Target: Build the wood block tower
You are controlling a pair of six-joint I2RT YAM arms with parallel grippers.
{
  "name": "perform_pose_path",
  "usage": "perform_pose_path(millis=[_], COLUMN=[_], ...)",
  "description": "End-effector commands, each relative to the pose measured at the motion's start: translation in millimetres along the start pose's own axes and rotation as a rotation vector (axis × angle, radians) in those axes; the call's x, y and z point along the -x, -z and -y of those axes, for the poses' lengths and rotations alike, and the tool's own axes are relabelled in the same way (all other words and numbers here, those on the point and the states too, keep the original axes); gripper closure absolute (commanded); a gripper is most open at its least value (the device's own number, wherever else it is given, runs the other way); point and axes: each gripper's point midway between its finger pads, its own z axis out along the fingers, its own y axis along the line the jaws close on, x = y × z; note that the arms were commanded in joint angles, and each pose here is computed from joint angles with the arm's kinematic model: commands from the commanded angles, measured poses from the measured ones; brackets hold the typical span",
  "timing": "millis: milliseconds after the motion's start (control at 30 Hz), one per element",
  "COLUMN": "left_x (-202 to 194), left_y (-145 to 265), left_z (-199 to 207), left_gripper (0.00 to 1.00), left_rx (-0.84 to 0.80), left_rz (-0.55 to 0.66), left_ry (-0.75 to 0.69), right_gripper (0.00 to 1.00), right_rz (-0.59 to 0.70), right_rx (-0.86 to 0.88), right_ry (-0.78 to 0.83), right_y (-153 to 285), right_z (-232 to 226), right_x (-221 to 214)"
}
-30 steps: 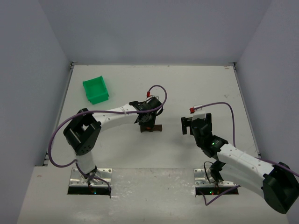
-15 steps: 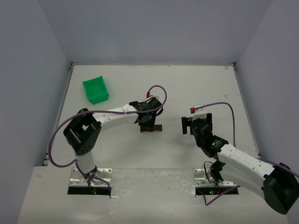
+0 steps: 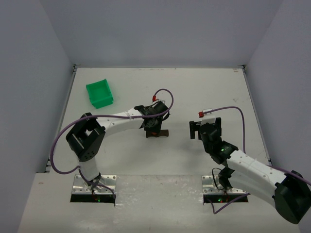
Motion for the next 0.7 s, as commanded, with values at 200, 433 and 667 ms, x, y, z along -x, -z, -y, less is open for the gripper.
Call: perform_pose_path(millis=[200,433,667], left_x=[5.8,5.4,4.5], left_y=[3.1,3.9,3.0], left_z=[2.5,3.3,0.9], left_gripper=[0.74,0.68,0.66], left_rx=[-0.005,-0.01,0.003], left_rz=[0.027,0.024,0.022], left_ry=[-0.005,-0.004,-0.006], right_gripper=[0.01,0.01,0.01], right_rz=[0.058,0.063,0.063], right_rx=[-0.023,-0.014,-0.013], right_ry=[-0.053,-0.058,-0.056], right_y=[0.4,1.3,1.1], right_z=[4.4,3.5,3.0], right_x=[18.1,18.7,19.5])
